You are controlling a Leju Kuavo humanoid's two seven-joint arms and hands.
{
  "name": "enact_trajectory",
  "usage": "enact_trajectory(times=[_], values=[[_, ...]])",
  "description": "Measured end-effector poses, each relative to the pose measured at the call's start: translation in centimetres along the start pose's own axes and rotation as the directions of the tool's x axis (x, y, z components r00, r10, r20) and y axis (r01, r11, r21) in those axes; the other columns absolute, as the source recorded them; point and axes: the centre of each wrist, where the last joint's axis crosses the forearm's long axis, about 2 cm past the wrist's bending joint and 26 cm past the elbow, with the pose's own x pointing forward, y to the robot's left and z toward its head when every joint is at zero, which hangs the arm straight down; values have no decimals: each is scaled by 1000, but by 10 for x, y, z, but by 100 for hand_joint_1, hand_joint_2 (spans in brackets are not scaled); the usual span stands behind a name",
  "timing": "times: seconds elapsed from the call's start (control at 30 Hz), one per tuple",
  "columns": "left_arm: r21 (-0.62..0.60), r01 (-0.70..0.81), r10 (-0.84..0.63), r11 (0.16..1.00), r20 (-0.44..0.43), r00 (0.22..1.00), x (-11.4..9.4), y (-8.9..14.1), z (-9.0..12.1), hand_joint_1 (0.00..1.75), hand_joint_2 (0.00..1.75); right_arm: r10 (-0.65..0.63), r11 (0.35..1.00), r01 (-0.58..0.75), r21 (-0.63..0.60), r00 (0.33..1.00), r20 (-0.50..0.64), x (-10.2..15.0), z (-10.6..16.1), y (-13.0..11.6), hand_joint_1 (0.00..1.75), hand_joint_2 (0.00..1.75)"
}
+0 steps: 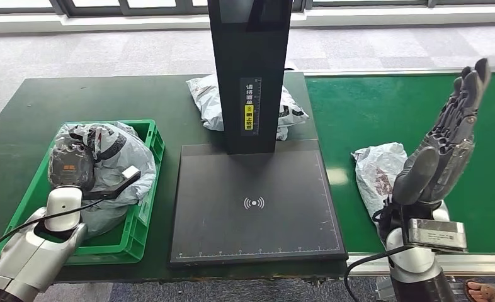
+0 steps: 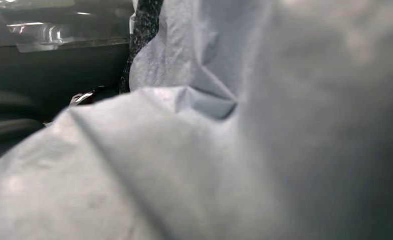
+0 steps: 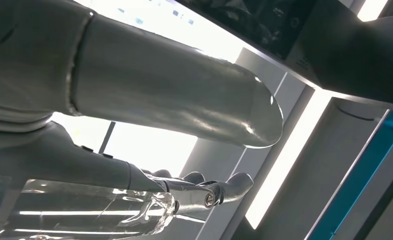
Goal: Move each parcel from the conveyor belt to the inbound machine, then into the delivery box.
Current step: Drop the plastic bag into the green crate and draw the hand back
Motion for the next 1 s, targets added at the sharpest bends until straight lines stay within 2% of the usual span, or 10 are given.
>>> enact_trajectory(times=[0.33,0.7,0.83,1.0], values=[[-31,46,-46,998,-15,999,-7,-9,-6,175,175,13,1000,-13,-2,1000,0,-2,0,0,0,0],[-172,134,-164,976,-176,971,-20,-29,0,175,175,32,999,-32,4,999,3,-1,1,2,0,0],[-214,205,-248,955,-197,949,-40,-32,-2,175,175,34,999,-35,5,999,2,0,1,3,0,0],[-209,264,-307,941,-206,929,-65,-30,-4,171,175,33,999,-33,2,999,1,1,1,5,0,0]])
